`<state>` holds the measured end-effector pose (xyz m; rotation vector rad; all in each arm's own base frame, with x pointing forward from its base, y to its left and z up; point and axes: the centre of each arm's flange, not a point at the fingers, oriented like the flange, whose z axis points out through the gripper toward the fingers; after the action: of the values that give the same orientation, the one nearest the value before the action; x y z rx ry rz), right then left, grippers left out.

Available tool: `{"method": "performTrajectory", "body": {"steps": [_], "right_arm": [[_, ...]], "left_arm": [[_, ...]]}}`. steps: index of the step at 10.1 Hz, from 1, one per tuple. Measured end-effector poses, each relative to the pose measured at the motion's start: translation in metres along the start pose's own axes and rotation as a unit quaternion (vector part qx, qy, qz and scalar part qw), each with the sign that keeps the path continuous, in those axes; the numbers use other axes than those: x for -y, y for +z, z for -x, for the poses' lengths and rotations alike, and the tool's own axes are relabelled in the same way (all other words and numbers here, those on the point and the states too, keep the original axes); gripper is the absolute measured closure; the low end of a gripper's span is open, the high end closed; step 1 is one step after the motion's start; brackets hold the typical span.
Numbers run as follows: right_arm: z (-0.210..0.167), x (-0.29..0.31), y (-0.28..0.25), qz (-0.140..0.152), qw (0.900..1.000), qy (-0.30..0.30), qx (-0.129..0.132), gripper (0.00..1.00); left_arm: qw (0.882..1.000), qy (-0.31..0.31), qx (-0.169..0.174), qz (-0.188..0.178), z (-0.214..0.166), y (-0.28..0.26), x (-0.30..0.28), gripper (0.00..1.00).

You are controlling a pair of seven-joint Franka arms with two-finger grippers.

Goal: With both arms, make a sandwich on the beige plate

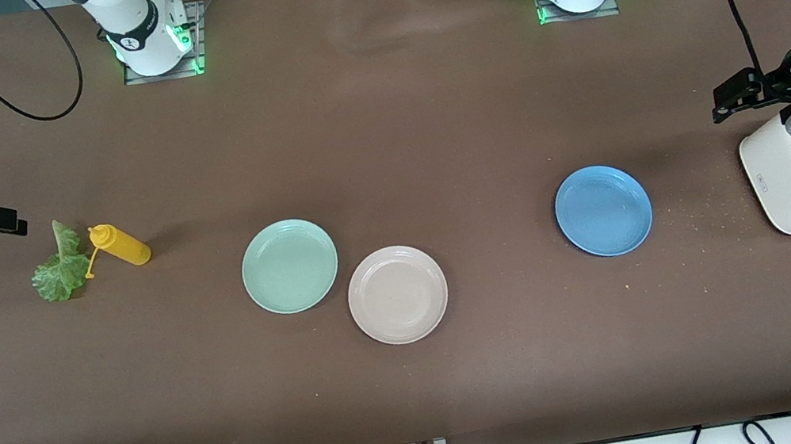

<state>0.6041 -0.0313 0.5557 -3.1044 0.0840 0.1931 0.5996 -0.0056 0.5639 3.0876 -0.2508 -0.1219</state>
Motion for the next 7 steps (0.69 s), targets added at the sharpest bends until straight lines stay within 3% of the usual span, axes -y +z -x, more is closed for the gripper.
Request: {"method": "performTrajectory", "body": {"steps": [7], "right_arm": [[0.0018, 0.0005, 0.0015, 0.0, 1.0, 0.0, 0.008, 0.0]], "left_arm": [[1.0, 0.001, 0.0, 0.0, 0.0, 0.0, 0.0, 0.0]]}}
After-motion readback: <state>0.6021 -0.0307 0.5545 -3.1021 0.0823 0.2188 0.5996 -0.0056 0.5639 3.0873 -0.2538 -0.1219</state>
